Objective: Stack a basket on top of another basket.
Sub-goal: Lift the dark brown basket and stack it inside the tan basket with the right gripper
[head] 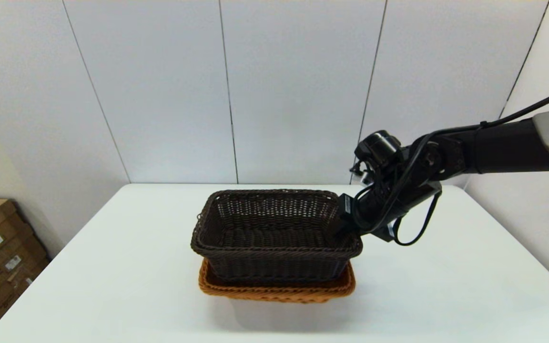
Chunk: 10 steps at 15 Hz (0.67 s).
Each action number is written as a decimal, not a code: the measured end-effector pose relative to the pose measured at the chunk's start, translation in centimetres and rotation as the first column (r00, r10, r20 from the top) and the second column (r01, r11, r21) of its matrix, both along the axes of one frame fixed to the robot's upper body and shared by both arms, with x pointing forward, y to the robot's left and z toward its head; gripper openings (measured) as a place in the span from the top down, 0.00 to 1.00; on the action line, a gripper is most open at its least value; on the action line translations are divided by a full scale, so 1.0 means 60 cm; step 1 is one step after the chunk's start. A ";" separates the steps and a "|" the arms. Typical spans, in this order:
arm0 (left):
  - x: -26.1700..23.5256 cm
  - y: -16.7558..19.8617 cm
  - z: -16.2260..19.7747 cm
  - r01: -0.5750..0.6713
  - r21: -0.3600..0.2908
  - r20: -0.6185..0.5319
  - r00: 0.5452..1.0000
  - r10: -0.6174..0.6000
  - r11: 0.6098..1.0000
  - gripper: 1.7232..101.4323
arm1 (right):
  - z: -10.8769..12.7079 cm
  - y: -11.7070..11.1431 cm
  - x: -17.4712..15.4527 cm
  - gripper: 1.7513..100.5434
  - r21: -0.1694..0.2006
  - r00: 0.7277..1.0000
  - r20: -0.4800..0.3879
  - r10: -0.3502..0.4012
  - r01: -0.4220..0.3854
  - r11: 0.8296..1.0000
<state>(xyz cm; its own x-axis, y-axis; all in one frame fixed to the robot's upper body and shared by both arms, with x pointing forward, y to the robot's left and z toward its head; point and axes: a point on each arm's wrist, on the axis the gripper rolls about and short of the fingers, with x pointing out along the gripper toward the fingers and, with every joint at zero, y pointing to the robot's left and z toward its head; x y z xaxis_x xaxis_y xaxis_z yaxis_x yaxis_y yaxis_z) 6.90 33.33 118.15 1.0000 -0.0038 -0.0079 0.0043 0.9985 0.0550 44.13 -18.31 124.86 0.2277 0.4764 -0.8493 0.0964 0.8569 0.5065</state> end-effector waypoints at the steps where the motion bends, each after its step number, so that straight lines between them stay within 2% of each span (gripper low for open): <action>1: 0.000 0.000 0.000 -0.001 0.000 0.000 1.000 0.001 1.000 0.04 | -0.002 0.000 0.001 0.87 -0.001 1.000 -0.002 0.000 0.000 1.000; 10: 0.000 0.000 0.000 0.000 0.000 0.000 1.000 0.000 1.000 0.04 | -0.015 -0.002 0.008 0.87 -0.008 1.000 -0.013 -0.010 0.010 1.000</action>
